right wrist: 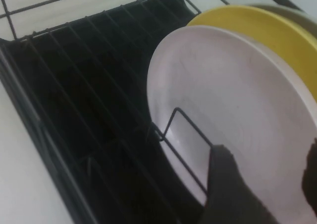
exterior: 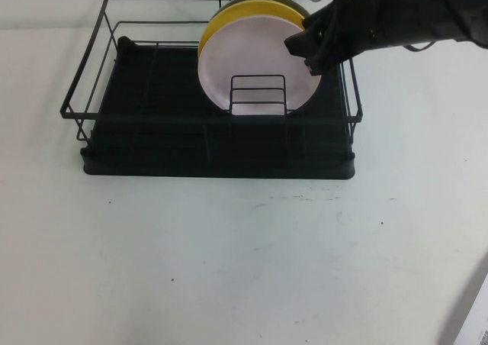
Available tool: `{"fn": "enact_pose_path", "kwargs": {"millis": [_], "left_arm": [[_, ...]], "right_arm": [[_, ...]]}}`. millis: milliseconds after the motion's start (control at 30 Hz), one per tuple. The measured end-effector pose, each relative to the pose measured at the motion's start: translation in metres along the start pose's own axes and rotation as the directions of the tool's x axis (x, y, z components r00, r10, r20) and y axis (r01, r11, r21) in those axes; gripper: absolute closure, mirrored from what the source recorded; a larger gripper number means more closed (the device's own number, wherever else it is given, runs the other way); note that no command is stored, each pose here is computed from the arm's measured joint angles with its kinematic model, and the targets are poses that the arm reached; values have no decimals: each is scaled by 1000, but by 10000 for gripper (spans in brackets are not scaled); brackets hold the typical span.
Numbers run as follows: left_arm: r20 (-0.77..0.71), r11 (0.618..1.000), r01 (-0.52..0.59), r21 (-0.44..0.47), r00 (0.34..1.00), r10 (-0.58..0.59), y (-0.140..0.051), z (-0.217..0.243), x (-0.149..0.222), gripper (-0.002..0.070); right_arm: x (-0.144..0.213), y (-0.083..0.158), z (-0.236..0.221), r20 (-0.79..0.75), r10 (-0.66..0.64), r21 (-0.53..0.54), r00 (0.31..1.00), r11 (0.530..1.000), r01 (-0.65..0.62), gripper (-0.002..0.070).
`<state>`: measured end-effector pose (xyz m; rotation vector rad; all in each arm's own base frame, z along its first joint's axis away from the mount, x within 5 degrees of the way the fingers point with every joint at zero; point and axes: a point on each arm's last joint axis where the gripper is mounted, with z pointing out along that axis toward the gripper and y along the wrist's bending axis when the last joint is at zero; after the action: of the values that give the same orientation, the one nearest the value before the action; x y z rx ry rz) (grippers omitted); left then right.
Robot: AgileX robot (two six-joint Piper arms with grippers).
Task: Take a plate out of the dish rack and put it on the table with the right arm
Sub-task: Grasp the plate from the shelf
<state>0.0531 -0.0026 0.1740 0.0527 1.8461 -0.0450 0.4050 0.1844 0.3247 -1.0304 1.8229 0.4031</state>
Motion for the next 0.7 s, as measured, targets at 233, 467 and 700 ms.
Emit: {"fn": "enact_pose_path", "kwargs": {"millis": [233,467,700], "left_arm": [[0,1000,0,0,1000,0,0,0,0,679],[0,1000,0,0,1000,0,0,0,0,679],[0,1000,0,0,1000,0,0,0,0,679]], "right_arm": [[6,-2,20,2,-82,56,997,995,82,372],[8,-9,25,6,-132,116,991,985,130,393],[11,-14,37,5,-148,126,989,981,146,409]]}}
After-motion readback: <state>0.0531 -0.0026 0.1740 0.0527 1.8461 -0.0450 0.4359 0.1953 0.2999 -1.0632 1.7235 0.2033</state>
